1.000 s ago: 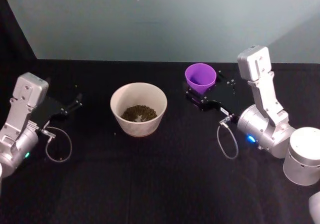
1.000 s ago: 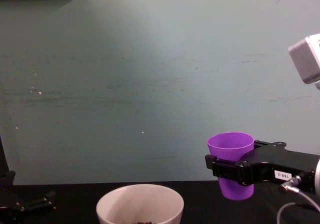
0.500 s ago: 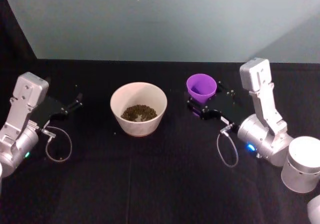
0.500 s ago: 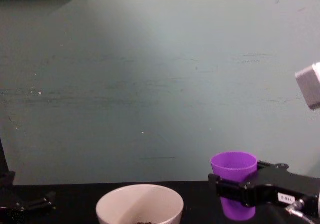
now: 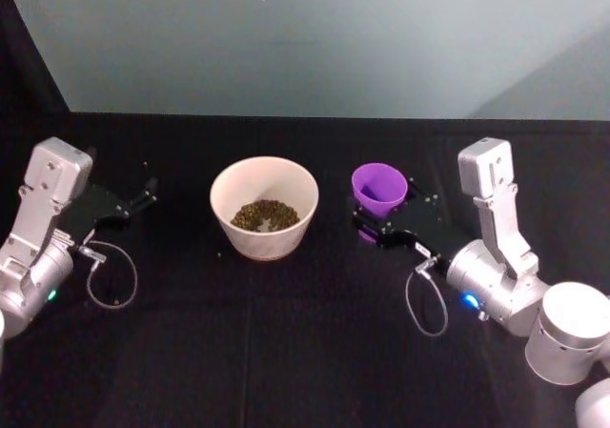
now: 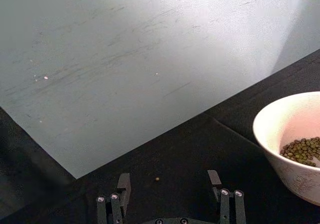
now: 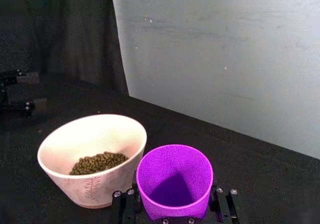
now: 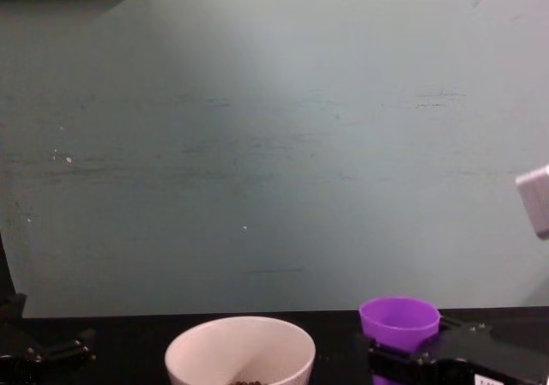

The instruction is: Pick up the cup and pour the mung beans from the cup into the bowl.

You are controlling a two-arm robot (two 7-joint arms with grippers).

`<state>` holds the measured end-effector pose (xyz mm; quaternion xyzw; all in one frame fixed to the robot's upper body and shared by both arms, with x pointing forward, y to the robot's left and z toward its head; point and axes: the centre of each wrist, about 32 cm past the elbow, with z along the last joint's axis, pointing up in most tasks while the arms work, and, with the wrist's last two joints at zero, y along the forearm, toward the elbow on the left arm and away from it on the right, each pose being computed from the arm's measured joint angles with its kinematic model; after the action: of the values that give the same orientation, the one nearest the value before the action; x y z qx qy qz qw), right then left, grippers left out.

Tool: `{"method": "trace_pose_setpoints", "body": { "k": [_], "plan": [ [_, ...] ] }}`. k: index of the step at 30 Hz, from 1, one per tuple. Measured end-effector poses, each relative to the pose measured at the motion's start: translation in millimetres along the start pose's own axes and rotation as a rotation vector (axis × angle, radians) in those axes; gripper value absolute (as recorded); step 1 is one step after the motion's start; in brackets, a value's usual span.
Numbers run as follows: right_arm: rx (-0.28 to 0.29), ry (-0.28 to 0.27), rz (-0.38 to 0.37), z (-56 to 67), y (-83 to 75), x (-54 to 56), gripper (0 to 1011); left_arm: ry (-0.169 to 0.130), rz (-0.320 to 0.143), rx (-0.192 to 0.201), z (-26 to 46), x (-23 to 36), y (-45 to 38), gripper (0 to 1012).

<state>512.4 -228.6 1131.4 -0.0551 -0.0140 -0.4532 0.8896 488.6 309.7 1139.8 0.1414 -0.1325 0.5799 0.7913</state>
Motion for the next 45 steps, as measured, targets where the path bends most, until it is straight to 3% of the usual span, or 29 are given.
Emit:
{"method": "trace_pose_setpoints", "body": {
  "k": [15, 24, 28, 37, 45],
  "plan": [
    [-0.022, 0.02, 0.006, -17.8, 1.1, -1.4, 732, 0.0, 0.0, 0.0, 0.0, 0.0, 0.0, 1000],
    [-0.019, 0.031, 0.012, -21.3, 1.2, -0.8, 732, 0.0, 0.0, 0.0, 0.0, 0.0, 0.0, 1000],
    [-0.019, 0.034, 0.016, -20.9, 1.7, -0.1, 752, 0.0, 0.0, 0.0, 0.0, 0.0, 0.0, 1000],
    [0.0, 0.033, 0.008, -13.8, -1.4, -0.7, 985, 0.0, 0.0, 0.0, 0.0, 0.0, 0.0, 1000],
    [0.039, 0.013, 0.002, 2.2, -8.2, -1.1, 1002, 0.0, 0.0, 0.0, 0.0, 0.0, 0.0, 1000]
  ]
}}
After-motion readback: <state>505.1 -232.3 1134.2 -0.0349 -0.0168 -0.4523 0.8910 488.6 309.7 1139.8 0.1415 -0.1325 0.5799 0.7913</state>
